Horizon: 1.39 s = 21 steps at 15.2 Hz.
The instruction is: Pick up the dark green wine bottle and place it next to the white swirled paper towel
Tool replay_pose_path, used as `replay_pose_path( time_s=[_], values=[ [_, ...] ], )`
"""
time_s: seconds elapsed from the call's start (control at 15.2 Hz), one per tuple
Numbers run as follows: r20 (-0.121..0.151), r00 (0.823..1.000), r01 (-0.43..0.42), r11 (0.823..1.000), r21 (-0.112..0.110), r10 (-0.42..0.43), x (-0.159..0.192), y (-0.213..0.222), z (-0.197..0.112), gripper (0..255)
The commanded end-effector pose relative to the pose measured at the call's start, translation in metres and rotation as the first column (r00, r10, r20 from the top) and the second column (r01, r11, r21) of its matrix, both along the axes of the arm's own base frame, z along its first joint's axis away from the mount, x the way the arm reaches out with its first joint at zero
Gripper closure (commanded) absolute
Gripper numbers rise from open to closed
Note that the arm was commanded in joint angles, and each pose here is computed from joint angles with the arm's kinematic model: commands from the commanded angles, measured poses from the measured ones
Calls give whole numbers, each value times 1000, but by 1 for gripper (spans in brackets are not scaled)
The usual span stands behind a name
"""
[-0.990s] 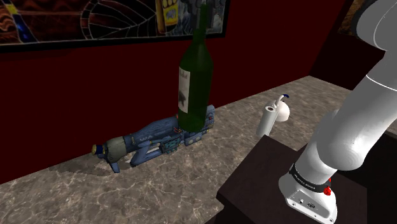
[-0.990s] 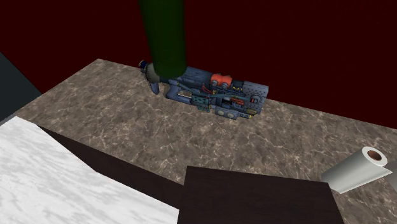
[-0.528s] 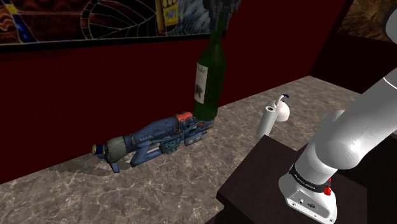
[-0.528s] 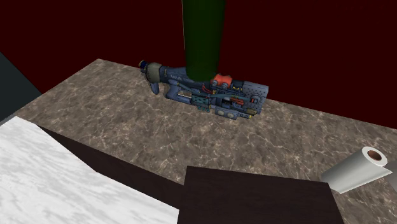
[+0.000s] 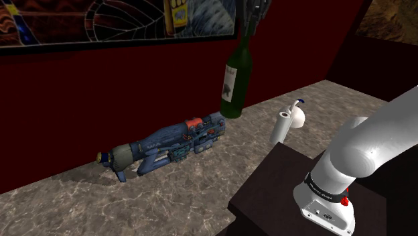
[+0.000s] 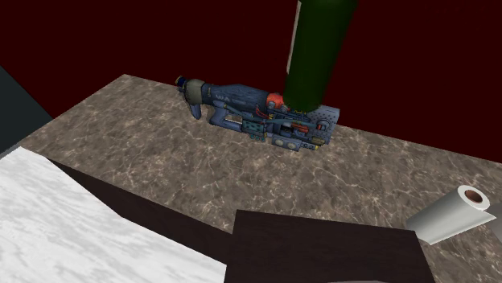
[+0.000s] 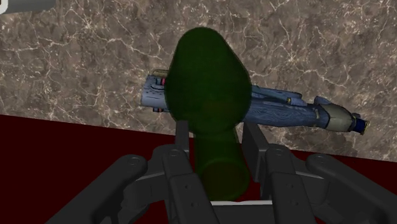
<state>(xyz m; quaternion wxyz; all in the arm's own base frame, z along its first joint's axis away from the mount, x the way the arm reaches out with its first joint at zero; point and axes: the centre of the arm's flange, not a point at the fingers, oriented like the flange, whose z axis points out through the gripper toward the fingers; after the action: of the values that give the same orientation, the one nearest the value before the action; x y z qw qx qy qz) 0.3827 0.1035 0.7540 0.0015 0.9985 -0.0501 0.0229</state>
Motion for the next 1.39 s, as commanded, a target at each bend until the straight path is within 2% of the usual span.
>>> replay_pose_path(
  time_s=[0.0,1.32],
  values=[
    [1,1000,-2,1000,0,2,4,-24,-5,255],
    [1,1000,-2,1000,0,2,38,-282,-49,255]
  ],
)
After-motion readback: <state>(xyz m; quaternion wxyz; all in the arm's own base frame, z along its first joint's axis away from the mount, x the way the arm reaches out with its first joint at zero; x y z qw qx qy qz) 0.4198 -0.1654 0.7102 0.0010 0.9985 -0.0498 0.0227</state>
